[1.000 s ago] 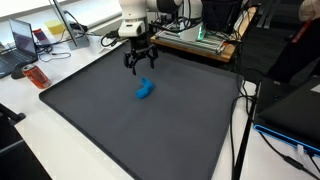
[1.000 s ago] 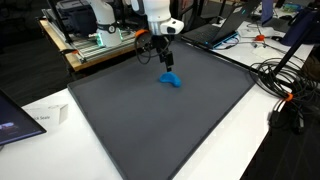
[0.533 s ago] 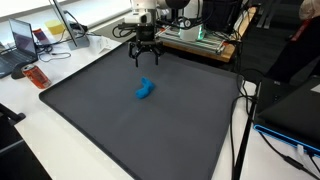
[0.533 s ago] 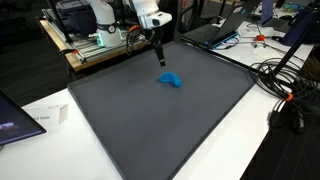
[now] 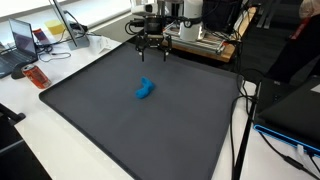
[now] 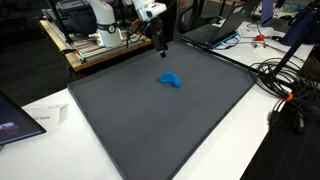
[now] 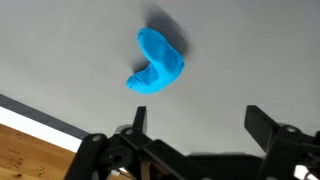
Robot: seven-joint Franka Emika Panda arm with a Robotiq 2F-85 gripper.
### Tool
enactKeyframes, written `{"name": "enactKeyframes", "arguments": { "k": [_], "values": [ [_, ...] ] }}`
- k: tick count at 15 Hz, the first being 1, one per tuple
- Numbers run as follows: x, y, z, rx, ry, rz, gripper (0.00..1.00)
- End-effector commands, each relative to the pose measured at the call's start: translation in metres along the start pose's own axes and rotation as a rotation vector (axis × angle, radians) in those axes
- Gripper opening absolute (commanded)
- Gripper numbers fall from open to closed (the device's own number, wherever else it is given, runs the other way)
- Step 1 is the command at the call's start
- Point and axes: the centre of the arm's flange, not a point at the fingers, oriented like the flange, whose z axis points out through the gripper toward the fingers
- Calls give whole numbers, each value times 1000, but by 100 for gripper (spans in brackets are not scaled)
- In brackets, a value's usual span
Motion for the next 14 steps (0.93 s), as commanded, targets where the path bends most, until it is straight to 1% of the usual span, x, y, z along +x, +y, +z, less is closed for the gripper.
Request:
{"name": "enactKeyframes", "arguments": {
  "k": [1,6,10,14],
  "values": [
    [-44,-18,-5,-19,48,85,100],
    [-68,-29,-4,-42,66,180,100],
    [-73,-38,-3,-75,99,255,100],
    [-77,-45,0,-112,156,299,100]
  ]
}}
